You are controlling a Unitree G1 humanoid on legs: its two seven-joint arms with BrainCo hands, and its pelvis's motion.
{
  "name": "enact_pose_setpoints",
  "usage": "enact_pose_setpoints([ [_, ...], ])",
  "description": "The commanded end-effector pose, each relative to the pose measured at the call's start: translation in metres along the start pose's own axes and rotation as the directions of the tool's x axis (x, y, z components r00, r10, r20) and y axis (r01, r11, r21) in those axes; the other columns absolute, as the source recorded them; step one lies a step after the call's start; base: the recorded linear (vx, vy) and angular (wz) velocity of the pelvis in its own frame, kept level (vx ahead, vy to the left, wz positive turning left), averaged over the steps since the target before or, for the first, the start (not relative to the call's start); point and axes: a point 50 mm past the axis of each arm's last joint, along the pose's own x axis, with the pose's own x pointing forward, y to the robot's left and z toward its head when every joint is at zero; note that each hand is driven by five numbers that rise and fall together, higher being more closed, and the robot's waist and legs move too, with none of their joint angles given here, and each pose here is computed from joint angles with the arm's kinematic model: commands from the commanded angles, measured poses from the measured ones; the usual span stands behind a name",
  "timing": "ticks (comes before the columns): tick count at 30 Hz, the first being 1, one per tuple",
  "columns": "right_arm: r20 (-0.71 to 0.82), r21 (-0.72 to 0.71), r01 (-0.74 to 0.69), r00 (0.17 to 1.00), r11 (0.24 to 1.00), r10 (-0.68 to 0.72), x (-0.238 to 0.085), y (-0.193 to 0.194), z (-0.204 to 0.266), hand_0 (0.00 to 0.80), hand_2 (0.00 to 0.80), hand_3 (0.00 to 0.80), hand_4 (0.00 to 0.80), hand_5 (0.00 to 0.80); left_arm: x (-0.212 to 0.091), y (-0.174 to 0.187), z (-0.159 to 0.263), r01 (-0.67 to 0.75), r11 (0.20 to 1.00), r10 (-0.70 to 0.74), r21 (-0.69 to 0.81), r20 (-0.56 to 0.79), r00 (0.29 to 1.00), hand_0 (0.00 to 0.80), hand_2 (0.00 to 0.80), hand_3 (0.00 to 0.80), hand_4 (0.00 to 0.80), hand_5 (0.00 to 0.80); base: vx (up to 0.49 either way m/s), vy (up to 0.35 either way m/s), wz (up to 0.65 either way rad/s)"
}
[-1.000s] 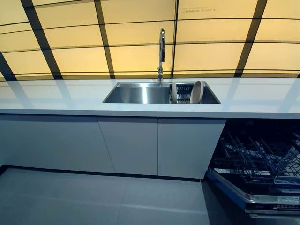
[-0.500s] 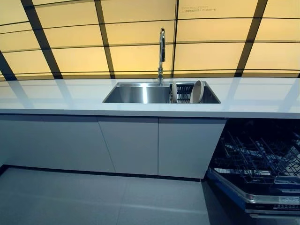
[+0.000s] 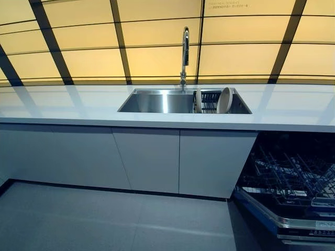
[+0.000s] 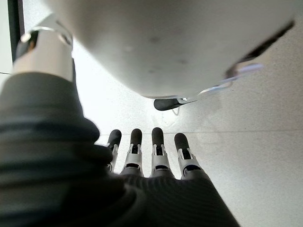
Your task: Take plates into dishwasher
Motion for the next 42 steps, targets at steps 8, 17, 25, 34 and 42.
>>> enact_pose_setpoints([
  [8, 0.015, -0.024, -0.029, 0.999, 0.999, 0.030, 0.002, -0.002, 0.022, 0.000, 0.000, 0.000, 0.000, 0.000, 0.001, 0.006, 0.019, -0.037, 0.944, 0.052, -0.327, 0.039, 0.998, 0.000, 0.000, 0.000, 0.000, 0.000, 0.055, -0.099, 0.14],
  [17, -0.039, -0.010, 0.027, 0.999, 1.000, -0.027, 0.003, -0.014, 0.006, 0.000, 0.000, 0.000, 0.000, 0.000, 0.001, -0.003, 0.013, -0.011, 0.891, 0.030, -0.454, 0.036, 0.999, 0.000, 0.000, 0.000, 0.000, 0.000, 0.375, 0.140, -0.30],
  [25, -0.022, 0.020, 0.022, 1.000, 1.000, -0.021, 0.002, -0.003, 0.008, 0.000, 0.000, 0.000, 0.000, 0.000, -0.001, 0.018, 0.040, -0.051, 0.929, 0.090, -0.366, 0.091, 0.992, 0.000, 0.000, 0.000, 0.000, 0.000, 0.357, 0.155, -0.27],
  [34, -0.047, 0.111, 0.046, 0.998, 0.993, -0.041, 0.002, -0.008, 0.003, 0.000, 0.000, 0.000, 0.000, 0.000, -0.003, 0.022, 0.046, -0.041, 0.989, 0.055, -0.142, 0.095, 0.994, 0.000, 0.000, 0.000, 0.000, 0.000, 0.365, 0.169, 0.19],
  [42, -0.139, 0.180, 0.037, 0.990, 0.983, -0.012, 0.000, -0.008, -0.022, 0.000, 0.000, 0.000, 0.000, 0.000, -0.002, 0.020, 0.037, -0.030, 0.995, 0.037, -0.093, 0.073, 0.997, 0.000, 0.000, 0.000, 0.000, 0.000, 0.561, -0.206, 0.39],
])
